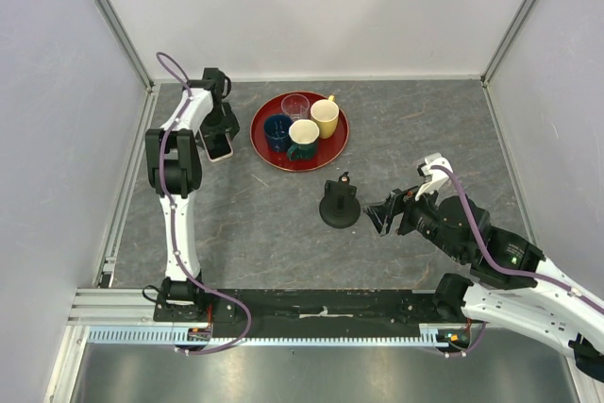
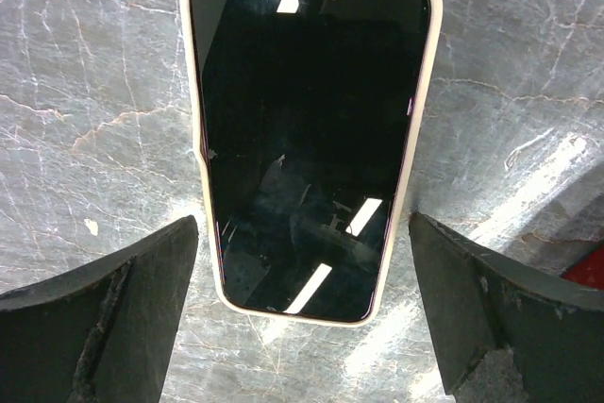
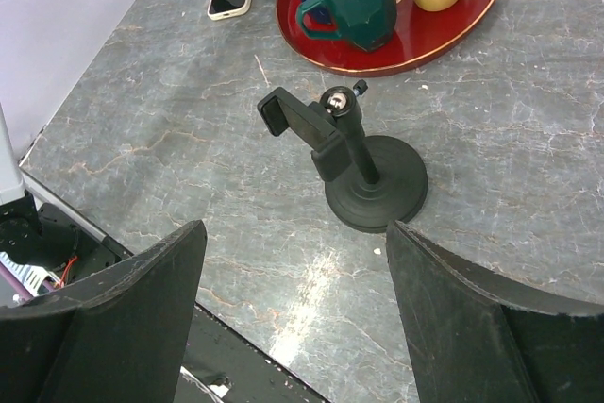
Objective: Place the phone on the phone stand
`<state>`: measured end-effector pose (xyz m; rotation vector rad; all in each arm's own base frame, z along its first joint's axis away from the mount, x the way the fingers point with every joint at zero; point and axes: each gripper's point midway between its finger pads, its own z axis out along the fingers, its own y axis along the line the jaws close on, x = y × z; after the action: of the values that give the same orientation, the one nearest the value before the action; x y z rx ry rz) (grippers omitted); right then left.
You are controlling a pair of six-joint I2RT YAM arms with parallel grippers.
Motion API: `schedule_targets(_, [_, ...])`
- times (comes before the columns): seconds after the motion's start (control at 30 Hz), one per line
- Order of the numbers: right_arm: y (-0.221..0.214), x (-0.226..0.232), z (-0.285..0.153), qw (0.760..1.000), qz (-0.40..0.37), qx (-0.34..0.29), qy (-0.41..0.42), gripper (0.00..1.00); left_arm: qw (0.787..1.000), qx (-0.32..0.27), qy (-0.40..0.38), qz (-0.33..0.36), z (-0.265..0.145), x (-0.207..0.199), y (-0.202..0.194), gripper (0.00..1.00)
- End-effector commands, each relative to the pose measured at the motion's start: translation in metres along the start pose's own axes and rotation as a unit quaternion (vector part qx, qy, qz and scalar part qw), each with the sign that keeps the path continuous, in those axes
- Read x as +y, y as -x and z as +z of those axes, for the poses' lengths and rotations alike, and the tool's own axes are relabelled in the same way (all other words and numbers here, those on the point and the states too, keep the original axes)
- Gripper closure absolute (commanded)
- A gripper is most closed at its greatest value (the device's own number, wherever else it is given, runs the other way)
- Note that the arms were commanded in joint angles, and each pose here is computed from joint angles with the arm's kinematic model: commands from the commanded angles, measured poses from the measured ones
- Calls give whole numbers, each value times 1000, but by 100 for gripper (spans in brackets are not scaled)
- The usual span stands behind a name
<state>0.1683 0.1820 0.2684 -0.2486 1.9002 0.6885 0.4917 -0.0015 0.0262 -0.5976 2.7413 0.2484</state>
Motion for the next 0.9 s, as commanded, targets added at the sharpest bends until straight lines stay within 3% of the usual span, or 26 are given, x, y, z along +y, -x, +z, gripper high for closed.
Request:
schedule_targets(0.0, [6, 3, 1, 1000, 7, -15, 6, 16, 1000, 8, 22, 18, -3, 11, 4, 0])
schedule_targets(0.23, [7, 2, 0, 1000, 8, -18, 3, 16, 1000, -13, -1, 24, -11, 12, 11, 0])
schedule_targets(0.6, [11, 2, -3, 1000, 12, -23, 5, 16, 999, 12, -48, 14, 13, -2, 19, 3])
schedule_targets(0.67, [12, 1, -4, 1000, 13, -24, 2, 16, 999, 14, -40, 16, 19, 0, 18, 7])
schedule_targets(0.77, [12, 1, -3, 1000, 11, -22, 0, 15, 999, 20, -28, 15, 24, 4, 14, 21])
schedule_targets(0.87, [7, 0, 4, 1000, 5, -6, -11, 15, 1000, 17, 0, 16, 24, 15, 13, 40])
